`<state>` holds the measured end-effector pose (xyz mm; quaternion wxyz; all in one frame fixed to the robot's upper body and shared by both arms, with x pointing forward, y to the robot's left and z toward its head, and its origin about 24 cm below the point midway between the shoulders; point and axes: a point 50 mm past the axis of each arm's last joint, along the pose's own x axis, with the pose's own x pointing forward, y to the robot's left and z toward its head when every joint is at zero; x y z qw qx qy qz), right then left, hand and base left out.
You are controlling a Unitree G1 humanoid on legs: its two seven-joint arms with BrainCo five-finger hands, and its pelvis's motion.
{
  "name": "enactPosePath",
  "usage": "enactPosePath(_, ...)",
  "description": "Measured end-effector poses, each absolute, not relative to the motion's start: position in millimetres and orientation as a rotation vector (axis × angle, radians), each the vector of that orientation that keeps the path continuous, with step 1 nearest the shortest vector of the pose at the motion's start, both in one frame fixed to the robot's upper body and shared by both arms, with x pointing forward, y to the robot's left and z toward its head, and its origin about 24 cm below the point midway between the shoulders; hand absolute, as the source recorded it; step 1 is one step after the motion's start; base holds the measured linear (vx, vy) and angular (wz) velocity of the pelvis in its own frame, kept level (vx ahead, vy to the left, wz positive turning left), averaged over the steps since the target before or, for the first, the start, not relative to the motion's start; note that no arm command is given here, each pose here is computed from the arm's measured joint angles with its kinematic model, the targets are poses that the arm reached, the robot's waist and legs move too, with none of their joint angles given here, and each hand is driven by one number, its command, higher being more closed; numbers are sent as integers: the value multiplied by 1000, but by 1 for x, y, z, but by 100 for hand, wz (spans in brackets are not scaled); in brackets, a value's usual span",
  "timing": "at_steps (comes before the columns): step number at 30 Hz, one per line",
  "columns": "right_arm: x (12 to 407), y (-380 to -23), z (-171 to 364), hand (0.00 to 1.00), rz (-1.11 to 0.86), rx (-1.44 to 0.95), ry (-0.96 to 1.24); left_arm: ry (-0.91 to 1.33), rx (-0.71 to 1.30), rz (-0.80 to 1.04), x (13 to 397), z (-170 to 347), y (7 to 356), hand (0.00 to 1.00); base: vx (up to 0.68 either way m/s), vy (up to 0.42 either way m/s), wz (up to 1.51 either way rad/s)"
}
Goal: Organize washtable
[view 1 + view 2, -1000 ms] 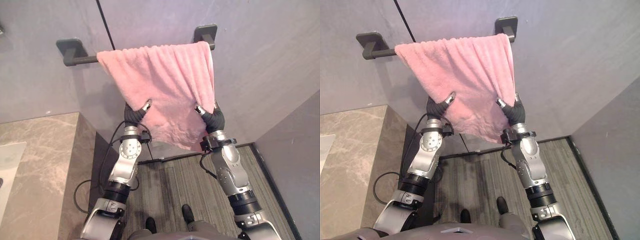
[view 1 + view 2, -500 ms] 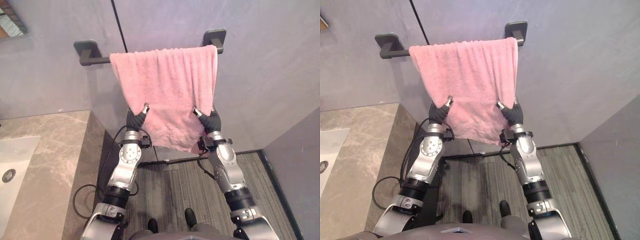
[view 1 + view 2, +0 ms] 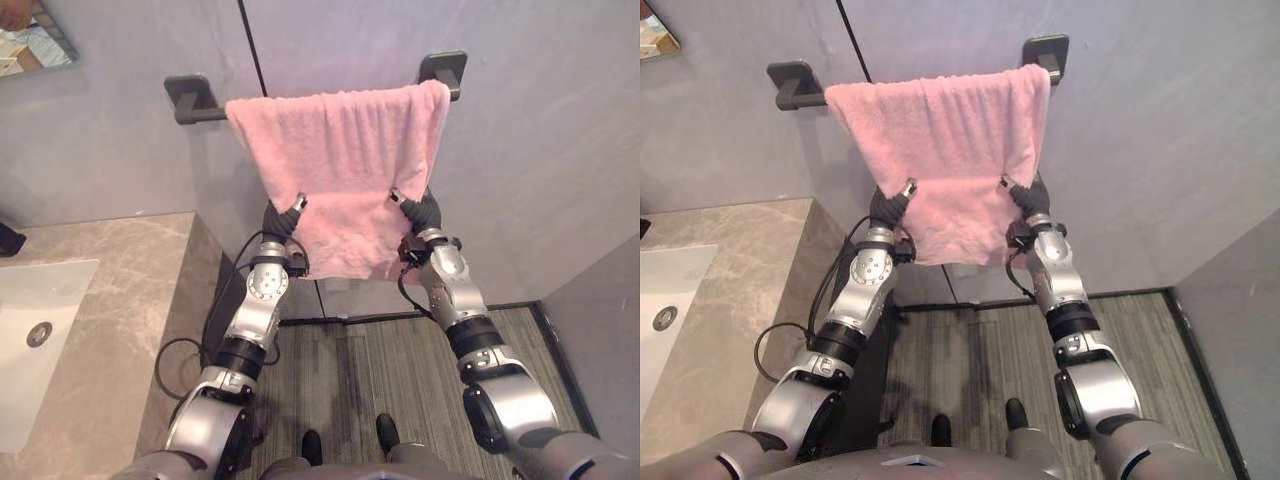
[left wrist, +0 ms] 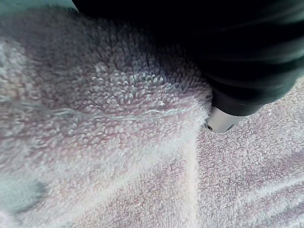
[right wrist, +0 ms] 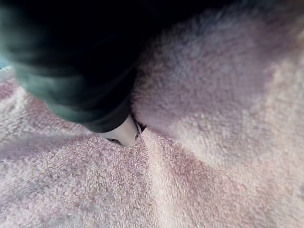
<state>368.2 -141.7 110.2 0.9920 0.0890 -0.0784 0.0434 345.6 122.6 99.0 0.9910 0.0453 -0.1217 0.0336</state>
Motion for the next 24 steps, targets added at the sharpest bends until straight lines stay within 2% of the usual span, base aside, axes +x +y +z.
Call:
enactPosePath(10,373,-146,121,100,84,157,-185,-269,110,50,353,111,127,100,0,0,0)
enactPosePath(11,373,-146,122,0,84,156,-187,-268,99,50,354,112,127,100,9,-9,-3)
enactPosePath(12,373,-146,122,0,84,156,-187,-268,98,51,354,112,127,100,10,-3,-3)
enactPosePath(13,373,-147,121,0,78,159,-185,-268,91,60,354,112,129,0,7,0,-3)
enactPosePath(20,372,-160,119,0,34,165,-183,-258,22,123,355,113,145,0,0,0,-2)
enactPosePath(22,370,-169,117,0,12,153,-178,-253,-20,149,355,113,152,0,0,0,0)
enactPosePath(24,364,-192,108,0,-84,177,-163,-234,-109,244,353,109,174,0,0,0,0)
